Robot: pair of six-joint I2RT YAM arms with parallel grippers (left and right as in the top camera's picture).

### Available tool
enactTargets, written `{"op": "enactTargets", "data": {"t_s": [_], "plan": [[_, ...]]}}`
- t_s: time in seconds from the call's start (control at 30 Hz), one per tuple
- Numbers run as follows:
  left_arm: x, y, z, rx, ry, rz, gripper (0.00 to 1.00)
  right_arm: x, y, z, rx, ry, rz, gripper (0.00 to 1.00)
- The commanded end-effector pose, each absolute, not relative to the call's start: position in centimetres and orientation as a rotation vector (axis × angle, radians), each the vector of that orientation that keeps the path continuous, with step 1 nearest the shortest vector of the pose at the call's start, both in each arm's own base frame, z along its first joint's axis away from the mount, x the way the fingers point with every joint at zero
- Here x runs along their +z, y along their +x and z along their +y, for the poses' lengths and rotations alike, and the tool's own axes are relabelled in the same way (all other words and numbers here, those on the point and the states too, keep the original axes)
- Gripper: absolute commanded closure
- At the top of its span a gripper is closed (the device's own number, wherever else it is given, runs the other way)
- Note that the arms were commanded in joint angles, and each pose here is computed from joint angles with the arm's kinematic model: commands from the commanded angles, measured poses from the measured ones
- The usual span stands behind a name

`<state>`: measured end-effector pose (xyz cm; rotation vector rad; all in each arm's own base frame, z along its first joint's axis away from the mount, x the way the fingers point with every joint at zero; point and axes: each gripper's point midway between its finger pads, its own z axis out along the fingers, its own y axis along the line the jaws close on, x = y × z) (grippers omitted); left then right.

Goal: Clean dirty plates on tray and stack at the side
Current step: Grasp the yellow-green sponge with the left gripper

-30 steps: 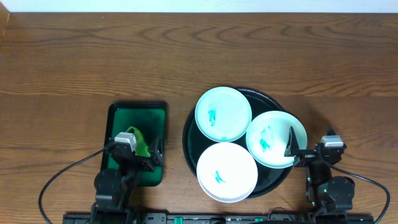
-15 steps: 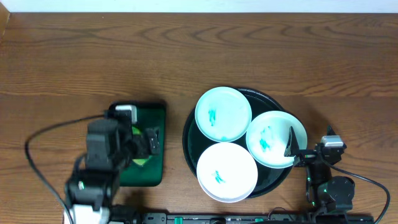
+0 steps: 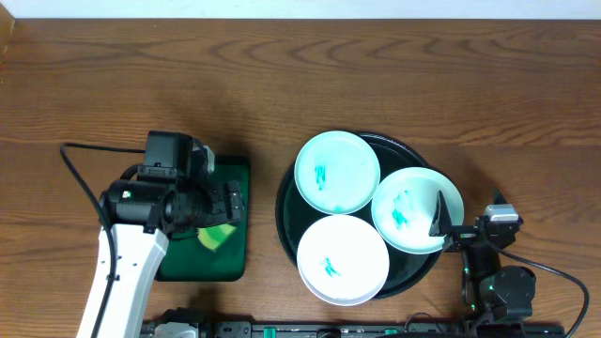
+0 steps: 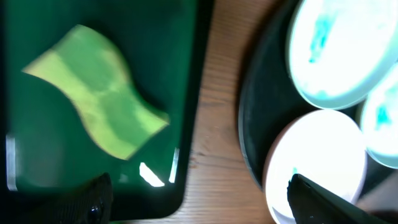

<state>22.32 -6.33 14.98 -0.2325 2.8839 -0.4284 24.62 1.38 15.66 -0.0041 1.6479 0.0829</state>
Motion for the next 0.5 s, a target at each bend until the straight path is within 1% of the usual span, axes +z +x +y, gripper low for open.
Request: {"op": "enactTargets", "data": {"t_s": [0.0, 0.07, 0.1, 0.17, 0.2, 0.23, 0.3, 0.47], "plan": [[15.5, 22.4, -7.7, -0.552, -0.256, 2.889, 0.1, 15.5, 24.6, 1.2, 0.073, -0.006, 1.652, 0.01], [15.2, 22.4, -7.5, -0.533, -0.264, 2.902, 0.1, 15.5, 24.6, 1.2, 0.073, -0.006, 1.652, 0.01], [14.8, 22.4, -6.6, -0.458, -0.36, 2.911, 0.1, 15.5, 24.6, 1.2, 0.073, -0.006, 1.652, 0.01], [13.9, 21.6, -2.9, -0.169, -0.77, 2.88, 0.1, 15.5, 24.6, 1.2, 0.073, -0.006, 1.652, 0.01], [13.7, 21.0, -1.2, -0.025, -0.904, 2.839, 0.1, 15.5, 24.6, 1.2, 0.073, -0.006, 1.653, 0.01], [13.7, 20.6, 0.2, 0.082, -0.971, 2.801, 0.1, 15.5, 24.6, 1.2, 0.073, -0.006, 1.652, 0.01], [13.3, 20.2, 0.8, 0.125, -1.022, 2.769, 0.1, 15.5, 24.6, 1.2, 0.073, -0.006, 1.652, 0.01], [12.0, 19.8, 0.7, 0.075, -1.089, 2.693, 0.11, 15.5, 24.6, 1.2, 0.073, -0.006, 1.652, 0.01]]}}
